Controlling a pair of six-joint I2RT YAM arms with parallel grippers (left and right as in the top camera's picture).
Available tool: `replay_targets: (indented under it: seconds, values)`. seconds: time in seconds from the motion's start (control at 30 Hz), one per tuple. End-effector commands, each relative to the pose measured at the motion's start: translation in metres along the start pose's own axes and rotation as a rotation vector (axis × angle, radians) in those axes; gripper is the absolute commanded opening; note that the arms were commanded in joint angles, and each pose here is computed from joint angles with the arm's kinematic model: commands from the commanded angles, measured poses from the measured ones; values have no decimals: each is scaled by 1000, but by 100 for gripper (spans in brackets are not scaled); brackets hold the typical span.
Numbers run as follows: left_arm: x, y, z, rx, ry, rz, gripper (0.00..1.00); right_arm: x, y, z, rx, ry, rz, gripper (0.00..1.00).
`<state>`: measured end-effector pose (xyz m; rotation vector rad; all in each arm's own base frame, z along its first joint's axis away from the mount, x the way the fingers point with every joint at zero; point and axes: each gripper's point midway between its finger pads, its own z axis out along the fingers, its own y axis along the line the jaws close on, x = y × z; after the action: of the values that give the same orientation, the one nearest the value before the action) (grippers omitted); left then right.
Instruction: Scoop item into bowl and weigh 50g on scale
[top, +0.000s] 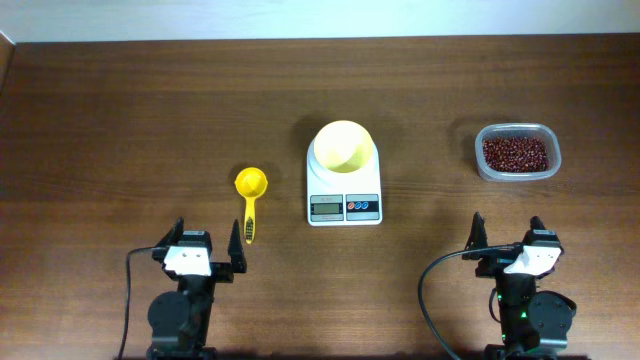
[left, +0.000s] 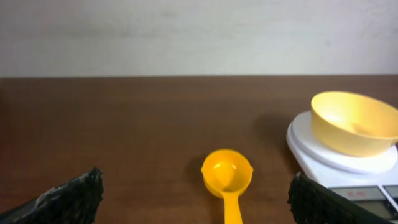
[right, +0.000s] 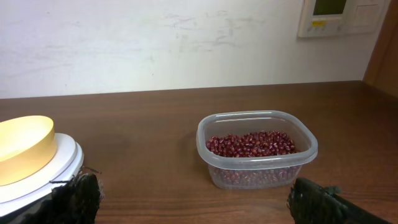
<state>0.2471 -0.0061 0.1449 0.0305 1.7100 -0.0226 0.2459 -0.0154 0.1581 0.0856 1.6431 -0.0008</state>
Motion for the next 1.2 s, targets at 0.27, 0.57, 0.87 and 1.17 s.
replay_targets:
  seconds: [0.27,0.57,0.87,1.17]
  values:
    - [-19,1,3,-1,71,-16,99,1,0,0,5,-1,0,99]
    - [-46,3,27,-3,211,7,99,1,0,0,5,-1,0,99]
    - [-43,6,84,-1,605,7,99,1,0,0,5,-1,0,99]
    - [-15,7,139,6,969,-4,99,1,0,0,5,-1,0,99]
